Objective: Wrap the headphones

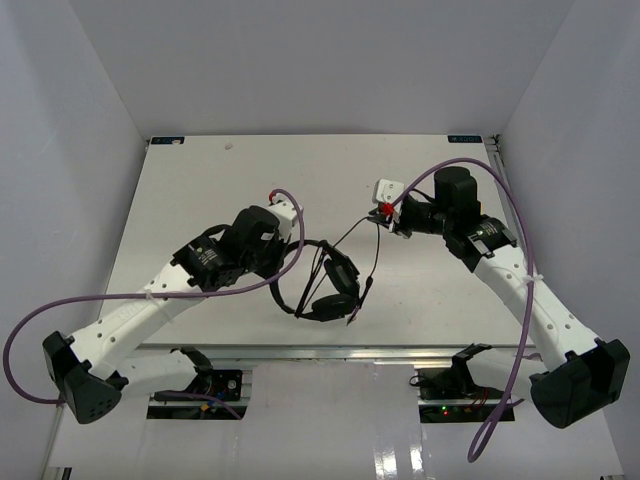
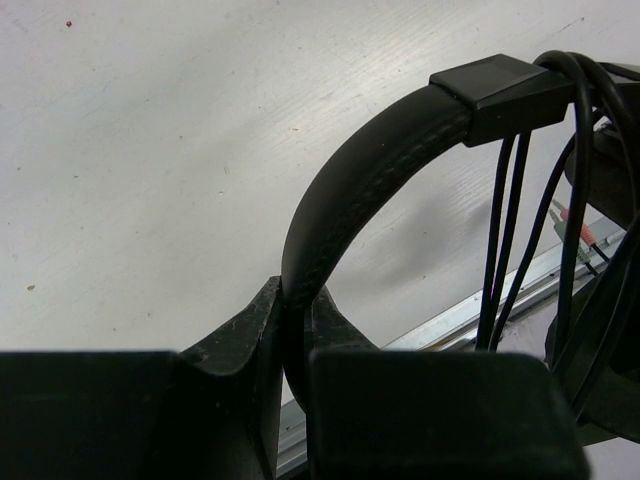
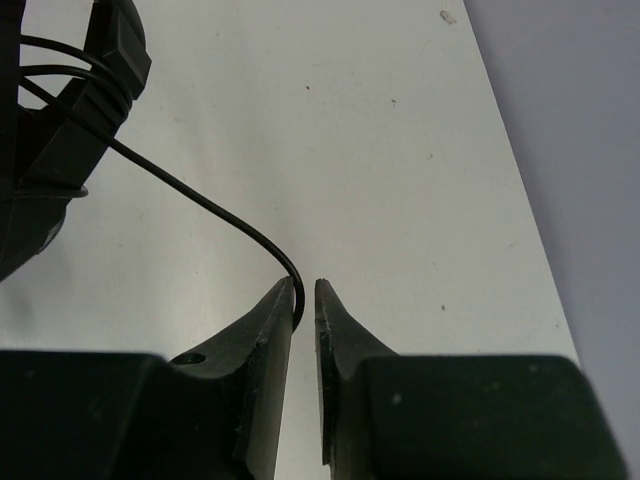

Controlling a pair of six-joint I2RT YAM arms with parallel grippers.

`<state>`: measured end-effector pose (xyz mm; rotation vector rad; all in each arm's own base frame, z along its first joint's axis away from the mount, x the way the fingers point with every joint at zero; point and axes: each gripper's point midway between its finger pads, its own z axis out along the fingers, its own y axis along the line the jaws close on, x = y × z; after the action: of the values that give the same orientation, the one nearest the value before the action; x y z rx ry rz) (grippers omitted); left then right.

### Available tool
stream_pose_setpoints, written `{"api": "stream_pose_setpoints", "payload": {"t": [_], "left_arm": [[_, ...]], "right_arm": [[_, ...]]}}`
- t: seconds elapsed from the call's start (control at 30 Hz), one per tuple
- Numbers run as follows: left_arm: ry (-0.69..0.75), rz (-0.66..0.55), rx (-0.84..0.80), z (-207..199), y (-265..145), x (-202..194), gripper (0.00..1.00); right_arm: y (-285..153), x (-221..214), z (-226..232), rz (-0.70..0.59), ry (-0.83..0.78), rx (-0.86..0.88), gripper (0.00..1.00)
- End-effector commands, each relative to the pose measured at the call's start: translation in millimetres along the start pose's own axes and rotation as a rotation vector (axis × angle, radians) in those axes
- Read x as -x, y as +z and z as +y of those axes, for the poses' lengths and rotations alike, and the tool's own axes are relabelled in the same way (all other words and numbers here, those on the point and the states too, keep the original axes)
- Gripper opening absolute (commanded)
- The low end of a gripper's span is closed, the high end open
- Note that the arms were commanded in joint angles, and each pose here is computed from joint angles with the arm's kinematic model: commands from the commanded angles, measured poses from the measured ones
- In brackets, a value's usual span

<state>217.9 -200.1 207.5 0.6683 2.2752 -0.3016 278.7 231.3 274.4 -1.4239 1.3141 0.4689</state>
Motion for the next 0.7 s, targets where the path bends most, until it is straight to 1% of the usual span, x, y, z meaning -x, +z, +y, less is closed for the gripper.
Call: {"api": "stream_pose_setpoints", "payload": {"t": [0.0, 0.1, 0.2, 0.4, 0.57, 0.67], "left_arm": [[-0.03, -0.1, -0.052, -8.1, -18.8, 18.0, 0.0], [-0.047, -0.103, -0.082, -13.9, -15.0, 14.4, 0.0], [-0.081, -0.094, -0.145, -26.1, -9.4, 6.3, 0.0], [-0.163, -0.091, -0.269, -49.8, -4.5, -0.2, 0.0], [-0.176, -0.086, -0.351, -64.3, -5.6, -0.9, 0.0], [-0.173, -0.074, -0.36, -66.3, -4.3, -1.2, 0.0]], "right_arm": [[-4.5, 14.3, 1.2, -0.085, 0.056, 0.01, 0.25], [-3.3, 14.0, 10.3, -0.109, 0.1, 0.04, 0.28], [-3.5, 12.9, 18.7, -0.125, 0.14, 0.055, 0.3], [-3.9, 3.3, 29.8, -0.125, 0.158, 0.078, 0.32], [-0.2, -6.2, 35.4, -0.12, 0.185, 0.089, 0.33], [2.3, -6.8, 34.9, -0.126, 0.201, 0.092, 0.33]]}}
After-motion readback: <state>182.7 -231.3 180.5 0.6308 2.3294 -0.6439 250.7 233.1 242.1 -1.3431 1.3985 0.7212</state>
